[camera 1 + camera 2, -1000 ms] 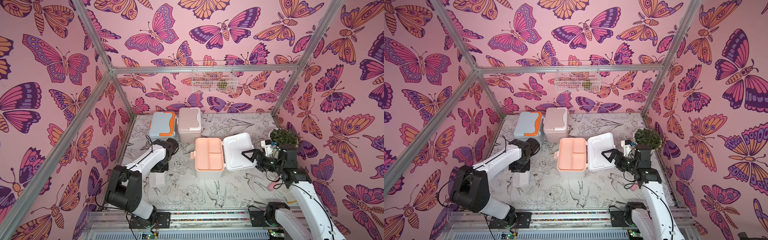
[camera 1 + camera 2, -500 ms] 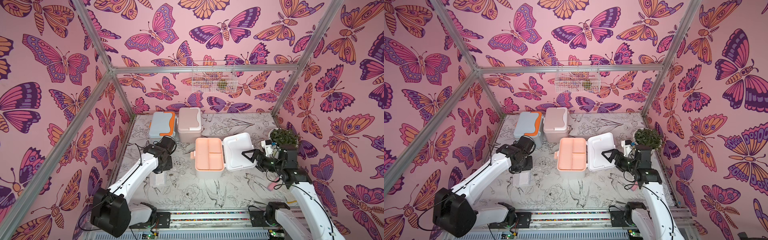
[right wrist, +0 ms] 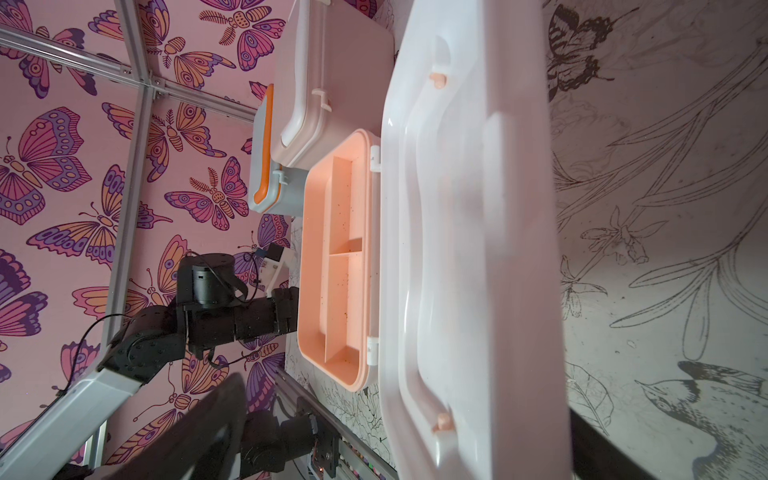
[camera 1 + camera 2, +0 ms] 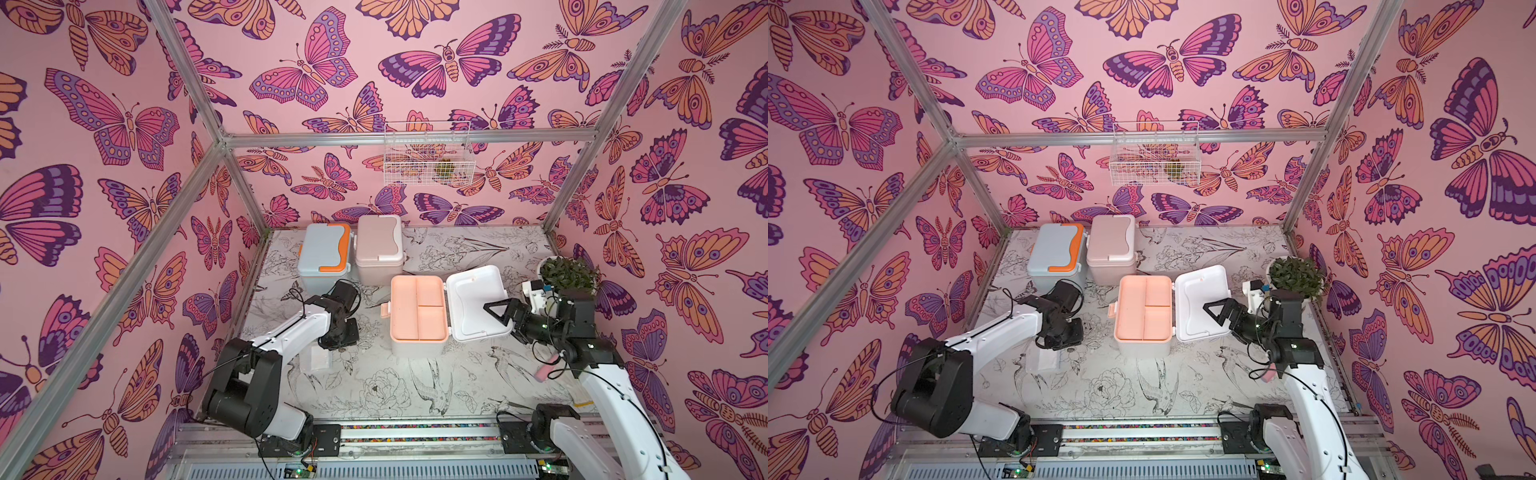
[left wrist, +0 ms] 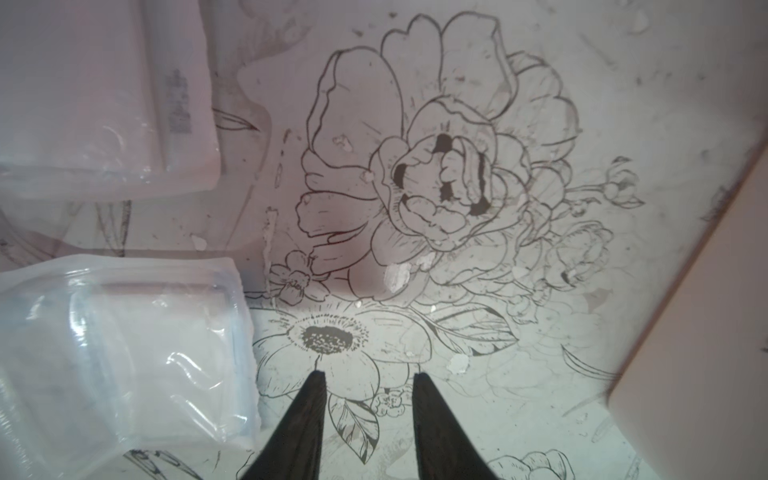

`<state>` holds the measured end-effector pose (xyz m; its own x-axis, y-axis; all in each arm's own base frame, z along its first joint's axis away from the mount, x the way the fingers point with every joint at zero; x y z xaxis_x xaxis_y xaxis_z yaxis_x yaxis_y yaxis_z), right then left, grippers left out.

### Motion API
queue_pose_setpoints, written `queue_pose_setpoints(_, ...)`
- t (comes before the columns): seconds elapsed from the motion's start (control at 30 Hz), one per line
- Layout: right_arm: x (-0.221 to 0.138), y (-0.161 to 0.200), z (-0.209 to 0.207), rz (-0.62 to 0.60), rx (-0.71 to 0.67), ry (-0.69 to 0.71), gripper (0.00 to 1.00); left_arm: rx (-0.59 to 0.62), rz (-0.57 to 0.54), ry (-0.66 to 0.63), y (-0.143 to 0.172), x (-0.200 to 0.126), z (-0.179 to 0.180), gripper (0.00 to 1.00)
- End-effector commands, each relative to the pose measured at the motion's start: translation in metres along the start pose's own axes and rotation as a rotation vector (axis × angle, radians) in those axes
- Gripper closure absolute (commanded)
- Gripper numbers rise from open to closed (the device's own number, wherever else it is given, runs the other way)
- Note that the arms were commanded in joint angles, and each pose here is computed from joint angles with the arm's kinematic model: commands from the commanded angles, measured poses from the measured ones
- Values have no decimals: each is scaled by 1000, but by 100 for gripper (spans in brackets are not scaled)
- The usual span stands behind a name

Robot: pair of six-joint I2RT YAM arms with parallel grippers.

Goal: Open first aid kits and take out gauze
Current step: Place the gauze at the center of the board, then pick up the compartment layer from the first aid kit.

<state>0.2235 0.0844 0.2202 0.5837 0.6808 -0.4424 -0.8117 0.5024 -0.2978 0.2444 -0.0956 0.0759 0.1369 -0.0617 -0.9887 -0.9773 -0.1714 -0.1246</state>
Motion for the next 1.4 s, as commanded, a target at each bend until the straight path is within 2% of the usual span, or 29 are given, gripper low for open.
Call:
queue_pose_setpoints(0.0,-3,1,6,-4,-36,-6,1,-33,19,-47,6,12,12,62)
queue_pose_setpoints(0.2,-3,2,4,-4,-35,-2,1,-46,16,-103,9,16,23,62)
queue_pose_setpoints(0.53,-5,2,5,-10,-38,3,1,-43,-10,-79,9,4,21,62)
queue_pose_setpoints(0.67,-7,1,1,-26,-39,39,1,-25,-71,45,3,-24,3,59)
queue_pose_setpoints(0.73,-9,0,0,-40,-42,71,1,-5,-136,125,-1,-48,-10,54)
queue_pose_setpoints(0.93,-31,-10,-3,-132,-72,241,1,87,-394,353,-1,-136,-43,31)
queue_pose_setpoints(1.07,-48,-17,15,-178,-108,270,1,168,-548,503,5,-187,-64,15)
queue_pose_setpoints(1.23,-66,-19,53,-218,-165,186,1,223,-671,614,17,-217,-76,0)
queue_pose_setpoints(1.37,-73,-18,79,-227,-217,137,1,213,-699,706,25,-212,-83,0)
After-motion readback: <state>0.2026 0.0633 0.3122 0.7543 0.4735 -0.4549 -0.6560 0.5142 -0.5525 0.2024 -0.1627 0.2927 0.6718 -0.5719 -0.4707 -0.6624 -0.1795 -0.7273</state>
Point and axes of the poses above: each gripper's point midway between its finger pads, its own x axis out along the fingers, its own z axis along the line the jaws close on, y = z × x, the point moved 4 cm from there along -x, back along the fingers, and after that the axes turned 3 degrees about x, right-handed, at the moved point
